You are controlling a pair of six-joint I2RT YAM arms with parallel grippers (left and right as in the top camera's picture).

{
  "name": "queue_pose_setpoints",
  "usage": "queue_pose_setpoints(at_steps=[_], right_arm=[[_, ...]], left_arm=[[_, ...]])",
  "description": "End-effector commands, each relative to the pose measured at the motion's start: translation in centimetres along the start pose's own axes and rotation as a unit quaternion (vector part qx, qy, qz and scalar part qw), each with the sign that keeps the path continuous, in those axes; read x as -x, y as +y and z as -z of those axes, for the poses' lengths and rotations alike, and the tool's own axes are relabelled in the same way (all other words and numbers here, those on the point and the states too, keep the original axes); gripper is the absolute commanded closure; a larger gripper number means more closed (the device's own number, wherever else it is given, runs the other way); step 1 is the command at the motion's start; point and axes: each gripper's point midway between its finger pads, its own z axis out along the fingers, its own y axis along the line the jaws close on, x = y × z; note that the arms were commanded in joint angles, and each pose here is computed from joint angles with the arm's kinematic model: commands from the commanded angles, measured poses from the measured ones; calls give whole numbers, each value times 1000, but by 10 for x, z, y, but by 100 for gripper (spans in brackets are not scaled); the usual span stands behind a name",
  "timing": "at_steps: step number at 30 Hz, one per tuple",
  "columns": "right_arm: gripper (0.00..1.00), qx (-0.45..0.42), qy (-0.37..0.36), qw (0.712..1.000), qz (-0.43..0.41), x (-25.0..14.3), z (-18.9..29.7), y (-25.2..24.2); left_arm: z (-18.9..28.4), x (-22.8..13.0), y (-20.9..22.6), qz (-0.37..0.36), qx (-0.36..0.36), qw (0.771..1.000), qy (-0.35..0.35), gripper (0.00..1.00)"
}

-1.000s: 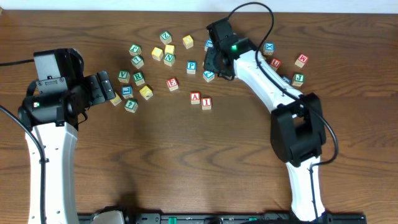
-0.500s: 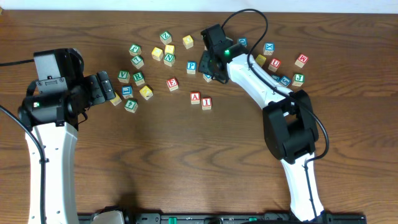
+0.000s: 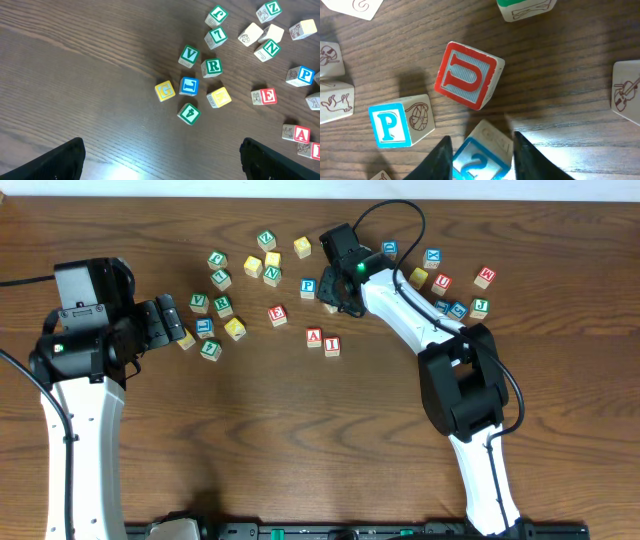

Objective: Spell out AI2
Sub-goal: 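Lower the right gripper onto the blue 2 block and grasp it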

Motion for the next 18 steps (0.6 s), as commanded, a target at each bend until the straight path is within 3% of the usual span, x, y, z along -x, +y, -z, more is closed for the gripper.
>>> queue_pose_setpoints(at_steps=[1, 6, 13, 18], right_arm=[[72, -13, 4, 1000, 8, -4, -6, -5], [76, -23, 14, 999, 20, -9, -6, -10], [74, -25, 26, 998, 58, -13, -5, -13], [65, -2, 25, 992, 128, -7, -5, -7]], left_arm=[[-1, 0, 2, -1, 3, 1000, 2, 2], [-1, 0, 2, -1, 3, 1000, 2, 2], [-1, 0, 2, -1, 3, 1000, 2, 2], [-1, 0, 2, -1, 3, 1000, 2, 2]])
